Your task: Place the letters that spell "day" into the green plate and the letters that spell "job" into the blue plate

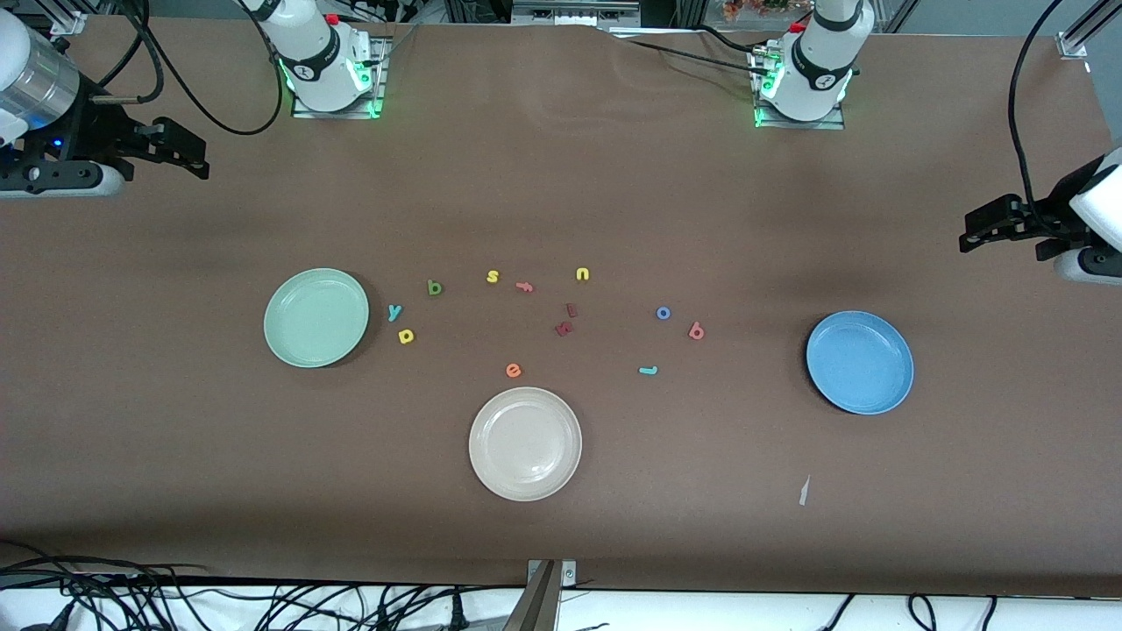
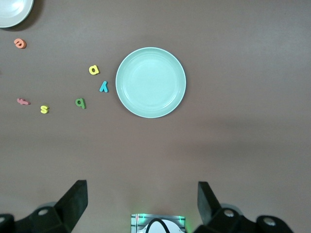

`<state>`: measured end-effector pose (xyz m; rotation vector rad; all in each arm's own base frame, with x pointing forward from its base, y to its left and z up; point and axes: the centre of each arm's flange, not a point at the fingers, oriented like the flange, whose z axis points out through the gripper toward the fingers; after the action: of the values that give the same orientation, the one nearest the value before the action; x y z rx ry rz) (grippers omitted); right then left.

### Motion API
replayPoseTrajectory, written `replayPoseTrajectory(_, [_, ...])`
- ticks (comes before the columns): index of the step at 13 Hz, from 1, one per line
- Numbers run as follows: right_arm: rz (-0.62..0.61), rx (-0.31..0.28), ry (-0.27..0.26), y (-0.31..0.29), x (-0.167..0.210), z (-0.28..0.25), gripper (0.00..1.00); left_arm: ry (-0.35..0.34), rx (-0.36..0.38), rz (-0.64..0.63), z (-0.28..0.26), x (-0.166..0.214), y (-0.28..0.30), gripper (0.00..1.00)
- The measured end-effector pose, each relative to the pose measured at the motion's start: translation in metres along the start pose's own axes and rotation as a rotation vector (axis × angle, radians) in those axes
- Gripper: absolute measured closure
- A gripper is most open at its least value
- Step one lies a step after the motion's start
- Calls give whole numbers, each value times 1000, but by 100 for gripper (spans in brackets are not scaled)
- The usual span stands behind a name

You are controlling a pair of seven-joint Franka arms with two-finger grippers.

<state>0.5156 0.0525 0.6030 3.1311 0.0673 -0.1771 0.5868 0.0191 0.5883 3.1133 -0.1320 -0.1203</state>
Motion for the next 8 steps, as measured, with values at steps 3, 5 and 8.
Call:
replayPoseTrajectory(3, [-7, -1, -1, -4, 0, 1, 0, -3, 0, 0, 2, 1, 0, 0])
replayPoseTrajectory(5, [-8, -1, -3, -4, 1, 2, 0, -3, 0, 0, 2, 1, 0, 0])
replayPoseTrajectory(8, [-8, -1, -5, -4, 2, 3, 0, -3, 0, 1, 2, 1, 0, 0])
